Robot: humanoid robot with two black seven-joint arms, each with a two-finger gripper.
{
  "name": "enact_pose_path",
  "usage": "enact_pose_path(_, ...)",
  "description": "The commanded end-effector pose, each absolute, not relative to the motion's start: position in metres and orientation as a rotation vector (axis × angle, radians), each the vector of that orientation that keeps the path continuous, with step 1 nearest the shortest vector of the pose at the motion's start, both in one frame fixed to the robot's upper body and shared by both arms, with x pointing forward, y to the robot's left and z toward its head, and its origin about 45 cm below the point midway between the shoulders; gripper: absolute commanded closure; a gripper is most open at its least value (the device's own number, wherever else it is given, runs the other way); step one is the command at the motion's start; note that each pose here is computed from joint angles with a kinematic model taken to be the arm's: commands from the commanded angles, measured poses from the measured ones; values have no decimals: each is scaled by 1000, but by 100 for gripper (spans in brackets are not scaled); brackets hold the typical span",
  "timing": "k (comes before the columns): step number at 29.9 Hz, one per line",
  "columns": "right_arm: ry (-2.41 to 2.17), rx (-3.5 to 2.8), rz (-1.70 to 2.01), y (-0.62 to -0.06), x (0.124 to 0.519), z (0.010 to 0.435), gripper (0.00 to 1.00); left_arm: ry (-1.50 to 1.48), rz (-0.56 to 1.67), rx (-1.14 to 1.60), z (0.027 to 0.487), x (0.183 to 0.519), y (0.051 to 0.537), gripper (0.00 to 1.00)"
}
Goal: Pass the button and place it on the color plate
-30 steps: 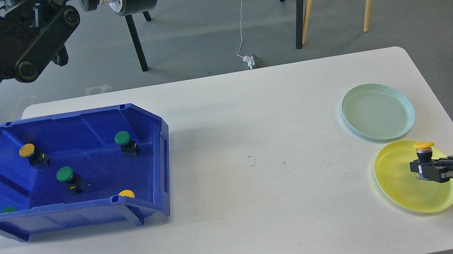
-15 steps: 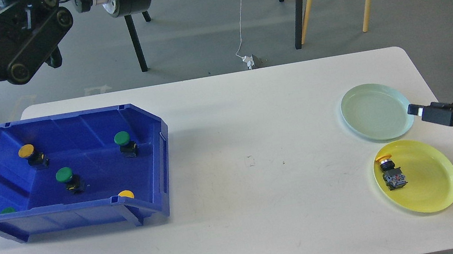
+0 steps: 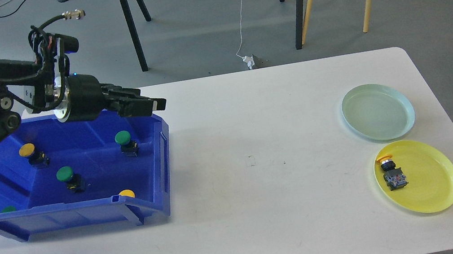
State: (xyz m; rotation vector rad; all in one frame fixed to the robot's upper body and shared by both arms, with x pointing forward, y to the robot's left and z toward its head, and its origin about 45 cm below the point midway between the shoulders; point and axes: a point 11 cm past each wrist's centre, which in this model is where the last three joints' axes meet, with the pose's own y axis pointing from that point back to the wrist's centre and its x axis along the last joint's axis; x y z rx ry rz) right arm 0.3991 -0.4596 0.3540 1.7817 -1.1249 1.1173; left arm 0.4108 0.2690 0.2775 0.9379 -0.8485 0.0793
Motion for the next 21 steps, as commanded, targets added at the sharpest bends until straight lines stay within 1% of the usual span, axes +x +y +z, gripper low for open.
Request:
enact_pose_path(1, -1167, 1764, 1140, -460, 412, 367, 24, -811, 53, 1015, 250, 399, 295, 10)
enact_pose_path(5, -1228, 1735, 1207, -457, 429, 398, 24, -699, 57, 1063, 207, 385, 318, 11)
enact_pose_path(9, -1258, 1722, 1248, -453, 439, 419, 24, -639, 60, 1083, 175, 387, 315, 11)
enact_pose_path(13, -1258, 1728, 1260, -451, 440, 428, 24, -618, 126, 1118, 161, 404, 318, 11)
enact_pose_path(16, -1267, 1723, 1264, -452, 442, 437, 24, -617, 155, 1121, 157, 416, 310, 11)
enact_pose_path(21, -1304, 1714, 1345, -444, 447, 478, 25, -605, 174, 1101, 159, 417, 307, 11)
